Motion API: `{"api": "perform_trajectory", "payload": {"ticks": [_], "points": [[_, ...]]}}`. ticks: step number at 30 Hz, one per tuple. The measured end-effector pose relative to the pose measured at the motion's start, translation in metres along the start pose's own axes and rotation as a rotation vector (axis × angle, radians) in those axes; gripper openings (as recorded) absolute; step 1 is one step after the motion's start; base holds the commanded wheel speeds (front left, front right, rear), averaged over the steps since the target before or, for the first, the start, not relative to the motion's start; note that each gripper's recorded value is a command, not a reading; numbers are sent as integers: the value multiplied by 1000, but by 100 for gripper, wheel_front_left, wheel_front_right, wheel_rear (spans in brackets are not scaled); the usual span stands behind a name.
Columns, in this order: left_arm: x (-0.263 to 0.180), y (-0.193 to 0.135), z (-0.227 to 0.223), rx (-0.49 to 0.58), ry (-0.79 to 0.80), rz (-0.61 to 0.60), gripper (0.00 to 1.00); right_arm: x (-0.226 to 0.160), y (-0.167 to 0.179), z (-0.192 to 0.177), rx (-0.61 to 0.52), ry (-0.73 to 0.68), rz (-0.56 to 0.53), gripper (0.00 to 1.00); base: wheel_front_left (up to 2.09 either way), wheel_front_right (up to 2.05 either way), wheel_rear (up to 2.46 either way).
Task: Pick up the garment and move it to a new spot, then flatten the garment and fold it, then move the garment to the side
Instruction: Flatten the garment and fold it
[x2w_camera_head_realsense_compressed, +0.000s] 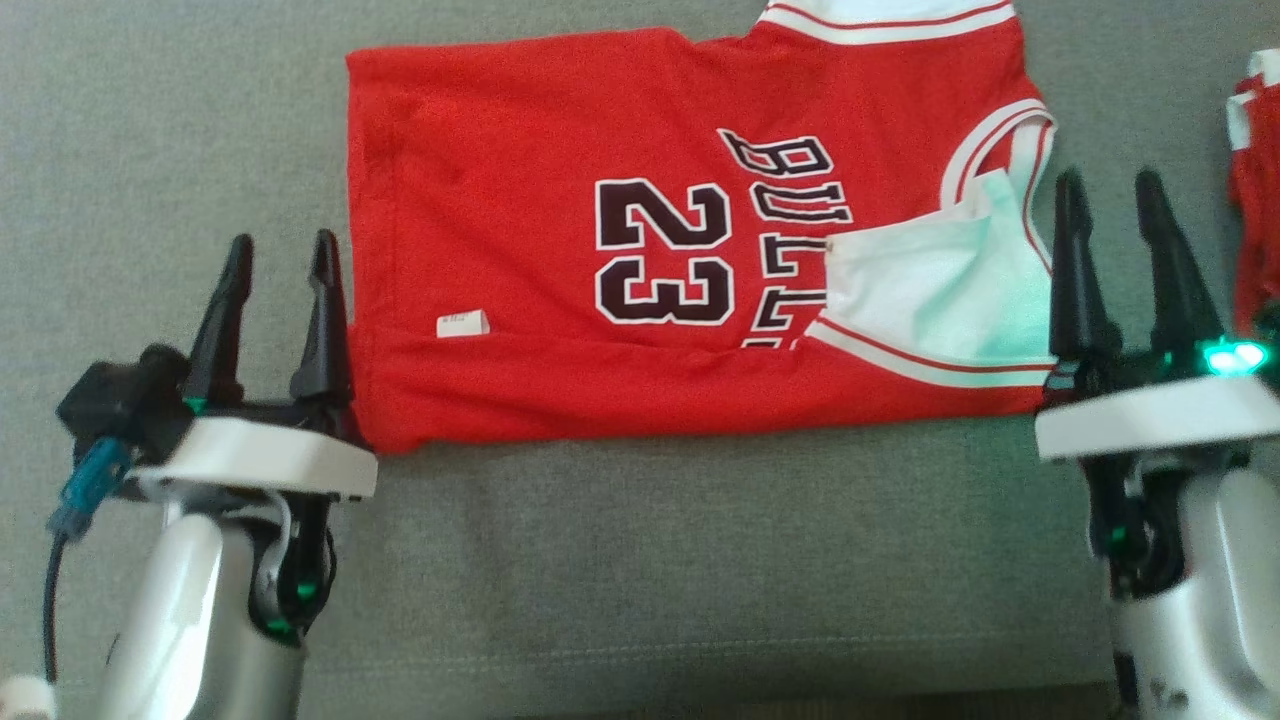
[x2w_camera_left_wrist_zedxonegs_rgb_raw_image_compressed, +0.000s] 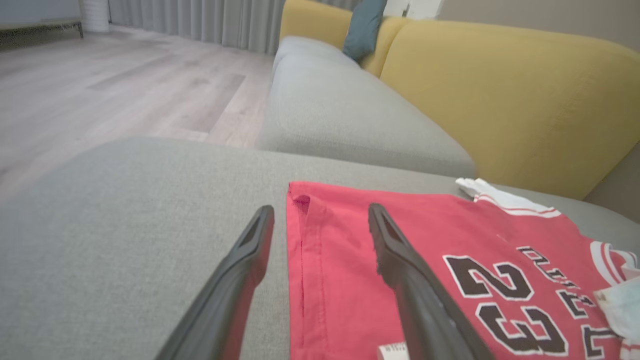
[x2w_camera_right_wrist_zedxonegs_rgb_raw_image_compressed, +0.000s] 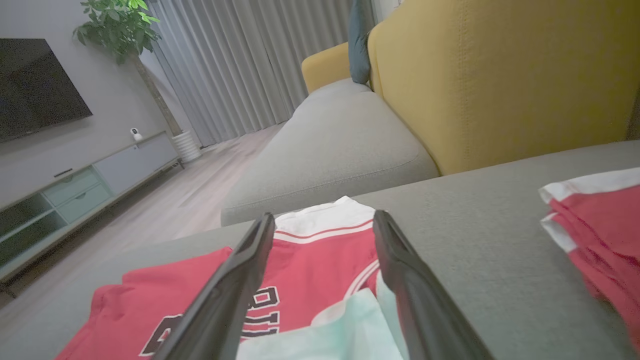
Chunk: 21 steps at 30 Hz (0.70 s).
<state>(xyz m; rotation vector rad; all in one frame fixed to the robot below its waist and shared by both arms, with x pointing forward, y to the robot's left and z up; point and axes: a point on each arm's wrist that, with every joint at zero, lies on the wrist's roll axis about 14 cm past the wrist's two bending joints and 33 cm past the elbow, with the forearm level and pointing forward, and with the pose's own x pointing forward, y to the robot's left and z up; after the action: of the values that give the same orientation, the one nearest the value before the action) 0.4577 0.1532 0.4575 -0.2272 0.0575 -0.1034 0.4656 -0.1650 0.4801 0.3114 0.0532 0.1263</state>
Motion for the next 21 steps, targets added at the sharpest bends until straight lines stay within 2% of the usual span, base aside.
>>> {"api": "perform_trajectory", "payload": {"ticks": [3, 11, 21], "points": [[-6, -2, 10, 31, -44, 7, 100, -18, -6, -4, -45, 19, -21, 100, 0, 0, 0], [-42, -7, -12, 67, 27, 23, 100, -57, -10, -6, -105, 53, -54, 100, 0, 0, 0], [-56, -10, -19, 74, 56, 28, 100, -70, -1, -3, -121, 68, -49, 100, 0, 0, 0]]}}
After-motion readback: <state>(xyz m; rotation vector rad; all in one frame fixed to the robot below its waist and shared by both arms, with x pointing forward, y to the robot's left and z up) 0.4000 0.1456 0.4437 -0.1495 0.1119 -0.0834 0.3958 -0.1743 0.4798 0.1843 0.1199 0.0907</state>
